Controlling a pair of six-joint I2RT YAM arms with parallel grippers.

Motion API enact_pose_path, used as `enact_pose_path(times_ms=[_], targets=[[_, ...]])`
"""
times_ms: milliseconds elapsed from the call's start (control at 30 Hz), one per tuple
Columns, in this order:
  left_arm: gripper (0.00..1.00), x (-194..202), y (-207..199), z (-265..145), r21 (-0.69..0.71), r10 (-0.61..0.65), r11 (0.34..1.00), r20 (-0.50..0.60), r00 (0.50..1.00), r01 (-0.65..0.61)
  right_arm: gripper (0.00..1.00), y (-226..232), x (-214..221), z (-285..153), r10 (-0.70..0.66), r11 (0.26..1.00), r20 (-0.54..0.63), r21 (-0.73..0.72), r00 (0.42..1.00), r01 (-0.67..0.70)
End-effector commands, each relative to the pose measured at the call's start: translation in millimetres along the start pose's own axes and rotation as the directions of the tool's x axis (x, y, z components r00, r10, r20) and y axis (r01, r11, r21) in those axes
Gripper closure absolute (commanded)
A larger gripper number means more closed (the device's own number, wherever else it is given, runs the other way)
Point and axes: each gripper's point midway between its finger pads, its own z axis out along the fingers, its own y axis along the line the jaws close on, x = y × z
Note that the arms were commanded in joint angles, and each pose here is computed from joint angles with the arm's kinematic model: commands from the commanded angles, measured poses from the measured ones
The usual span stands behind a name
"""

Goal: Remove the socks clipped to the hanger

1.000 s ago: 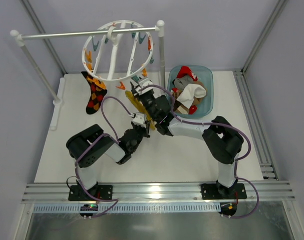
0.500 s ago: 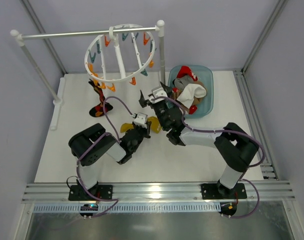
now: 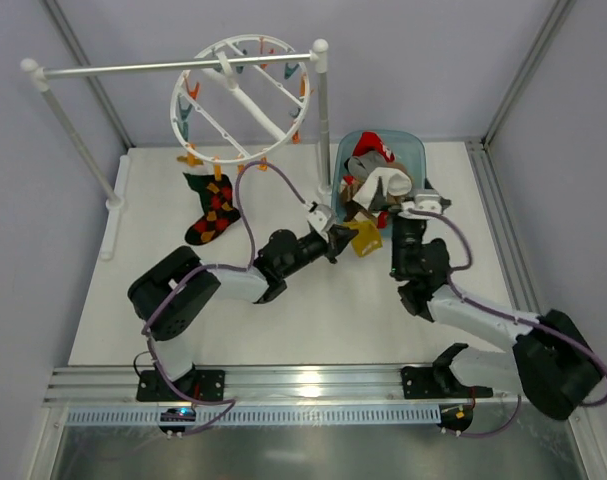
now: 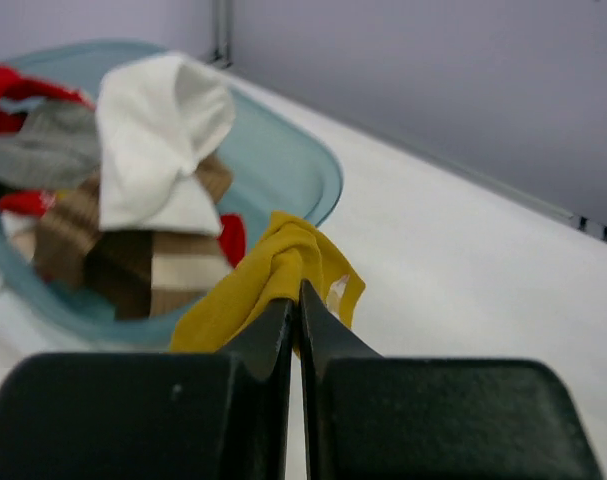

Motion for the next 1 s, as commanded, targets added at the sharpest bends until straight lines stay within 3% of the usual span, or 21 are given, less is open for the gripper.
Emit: enact_pose_path(times_ms=[0, 100, 233, 367, 500, 533, 800, 967], targets=[[1.00, -57.2, -39.1, 32.4, 0.191, 0.060, 0.980, 0.009, 0.998, -0.061, 0.00, -76.0, -25.1, -1.7, 0.332, 0.930, 0.137, 0.114, 0.933, -0.348], [1.00, -75.6, -50.6, 52.3, 0.268, 0.098, 0.960, -0.053, 0.994, -0.080, 0.01, -102.9, -25.8, -16.1, 0.380, 0.907, 0.176, 0.120, 0.908, -0.403], [1.00, -112.2, -56.8, 71.1, 0.338, 0.055, 0.939, 0.021, 0.998, -0.059, 0.00, -121.4, -18.3, -27.4, 0.374, 0.898, 0.187, 0.170, 0.908, -0.405], [1.00, -119.7, -48.5, 88.3, 0.368, -0.003, 0.929, 0.064, 0.998, -0.020, 0.00, -124.3, -12.5, -26.5, 0.370, 0.898, 0.177, 0.184, 0.912, -0.400], [1.00, -110.3, -31.0, 120.0, 0.371, -0.058, 0.928, 0.036, 0.998, 0.040, 0.00, -130.5, -5.0, -26.3, 0.369, 0.891, 0.175, 0.213, 0.913, -0.401], [1.00, -90.1, -23.6, 128.1, 0.353, -0.065, 0.934, 0.007, 0.998, 0.058, 0.00, -130.3, -4.2, -26.3, 0.373, 0.891, 0.172, 0.209, 0.912, -0.404], [1.00, -50.2, 35.1, 169.5, 0.105, -0.066, 0.993, 0.029, 0.997, 0.063, 0.00, -128.2, 2.3, -34.4, 0.414, 0.880, 0.171, 0.178, 0.894, -0.441], [1.00, -7.0, 72.3, 182.1, 0.003, -0.159, 0.987, 0.003, 0.987, 0.159, 0.00, -128.8, 7.2, -43.1, 0.422, 0.877, 0.171, 0.171, 0.890, -0.449]])
